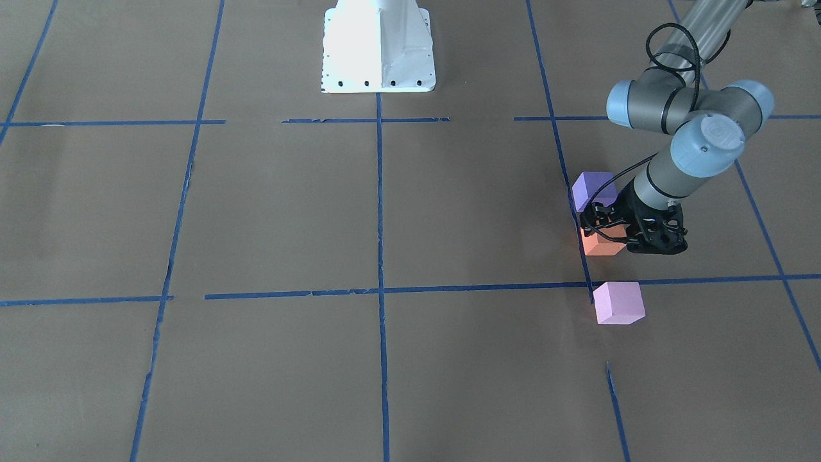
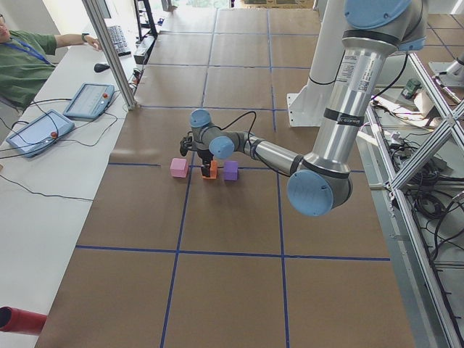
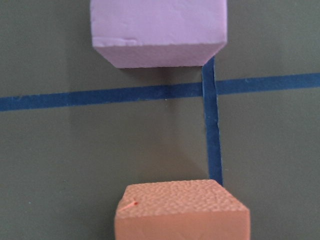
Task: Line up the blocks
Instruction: 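Open the left gripper and raise it away from the cubes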
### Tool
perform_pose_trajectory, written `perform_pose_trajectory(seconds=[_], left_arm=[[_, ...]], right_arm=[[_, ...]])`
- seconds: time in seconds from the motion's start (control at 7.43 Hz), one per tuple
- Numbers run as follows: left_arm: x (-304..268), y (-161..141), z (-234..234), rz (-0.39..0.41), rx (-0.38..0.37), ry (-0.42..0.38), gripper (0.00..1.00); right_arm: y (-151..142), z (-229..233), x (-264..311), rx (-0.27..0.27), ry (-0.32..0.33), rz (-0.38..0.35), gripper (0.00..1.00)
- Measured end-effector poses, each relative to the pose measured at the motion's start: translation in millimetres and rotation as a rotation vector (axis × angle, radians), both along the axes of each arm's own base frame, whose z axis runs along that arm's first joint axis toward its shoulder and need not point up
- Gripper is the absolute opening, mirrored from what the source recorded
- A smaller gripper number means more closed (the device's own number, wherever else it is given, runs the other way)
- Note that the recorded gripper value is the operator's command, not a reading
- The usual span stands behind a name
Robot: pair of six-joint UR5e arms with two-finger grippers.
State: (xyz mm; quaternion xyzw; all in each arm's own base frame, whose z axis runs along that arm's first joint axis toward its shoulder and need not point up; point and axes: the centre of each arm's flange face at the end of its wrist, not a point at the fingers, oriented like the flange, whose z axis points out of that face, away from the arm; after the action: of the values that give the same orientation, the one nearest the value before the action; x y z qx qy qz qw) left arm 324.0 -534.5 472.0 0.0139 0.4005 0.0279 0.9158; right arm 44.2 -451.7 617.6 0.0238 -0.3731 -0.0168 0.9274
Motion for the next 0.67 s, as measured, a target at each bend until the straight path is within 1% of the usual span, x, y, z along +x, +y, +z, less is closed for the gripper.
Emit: perform_pose_trajectory(seconds=[0.27,0.4,0.54,0.67], left_arm=[[-61,-22,-18,-0.062,0.02,0.049,1.0],[-95,-31,-13,-0.063,0.059,0.047,1.0],[-143,-37,10,-0.03,0.119,0.025,1.0],[-199,-38,45,0.016,0.18,-0.007,1.0]], right_arm=[[0,0,0,0.0,0.0,0.0,1.0],[0,0,0,0.0,0.0,0.0,1.0],[0,0,0,0.0,0.0,0.0,1.0],[0,0,0,0.0,0.0,0.0,1.0]])
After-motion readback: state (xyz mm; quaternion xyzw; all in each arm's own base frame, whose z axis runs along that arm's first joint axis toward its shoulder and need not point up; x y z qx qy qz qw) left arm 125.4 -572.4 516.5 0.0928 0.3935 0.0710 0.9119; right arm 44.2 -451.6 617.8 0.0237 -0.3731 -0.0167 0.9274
